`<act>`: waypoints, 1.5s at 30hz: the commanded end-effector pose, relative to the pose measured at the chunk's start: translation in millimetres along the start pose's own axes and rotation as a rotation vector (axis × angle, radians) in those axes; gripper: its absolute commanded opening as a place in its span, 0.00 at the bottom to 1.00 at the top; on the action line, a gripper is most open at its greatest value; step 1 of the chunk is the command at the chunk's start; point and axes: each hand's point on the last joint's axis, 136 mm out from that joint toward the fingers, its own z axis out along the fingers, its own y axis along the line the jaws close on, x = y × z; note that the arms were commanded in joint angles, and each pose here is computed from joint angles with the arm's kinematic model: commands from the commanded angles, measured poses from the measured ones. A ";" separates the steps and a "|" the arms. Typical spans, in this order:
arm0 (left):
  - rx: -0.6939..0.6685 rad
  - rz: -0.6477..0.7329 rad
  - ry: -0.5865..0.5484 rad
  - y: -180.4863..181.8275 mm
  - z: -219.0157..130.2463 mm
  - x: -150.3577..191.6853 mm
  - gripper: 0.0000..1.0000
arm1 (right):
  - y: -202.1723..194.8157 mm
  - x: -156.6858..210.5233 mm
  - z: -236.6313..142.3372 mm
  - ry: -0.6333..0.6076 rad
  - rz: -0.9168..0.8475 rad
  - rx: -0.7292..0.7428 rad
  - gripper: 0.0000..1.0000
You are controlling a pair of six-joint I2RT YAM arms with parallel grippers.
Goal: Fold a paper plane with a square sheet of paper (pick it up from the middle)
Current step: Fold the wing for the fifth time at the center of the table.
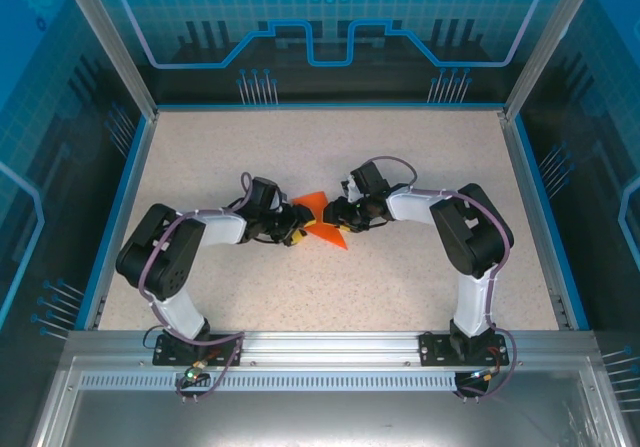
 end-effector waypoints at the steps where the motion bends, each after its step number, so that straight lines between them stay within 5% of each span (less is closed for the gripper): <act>1: 0.042 0.026 0.031 -13.6 6.2 1.4 0.46 | -21.0 6.4 3.1 0.026 0.059 0.028 0.48; 8: 0.062 0.033 0.032 -19.1 6.7 0.0 0.27 | -18.0 2.2 -1.2 0.011 0.040 -0.004 0.47; 14: 0.053 0.021 0.038 -19.4 6.1 2.3 0.05 | 10.1 -13.6 -24.9 -0.081 -0.175 -0.058 0.51; 19: 0.021 0.003 0.024 -23.3 -0.4 4.0 0.03 | 26.3 -17.5 -55.3 -0.222 -0.447 -0.021 0.70; 22: 0.010 -0.004 0.028 -27.9 -2.2 6.5 0.03 | 34.0 -7.0 -63.3 -0.309 -0.700 0.078 0.72; 33: -0.020 -0.014 0.023 -36.3 -8.7 6.9 0.04 | 39.4 32.8 -42.0 -0.416 -1.241 0.298 0.66; 45: -0.027 -0.033 0.025 -35.9 -7.9 6.2 0.03 | 43.5 16.8 -12.9 -0.464 -1.350 0.407 0.54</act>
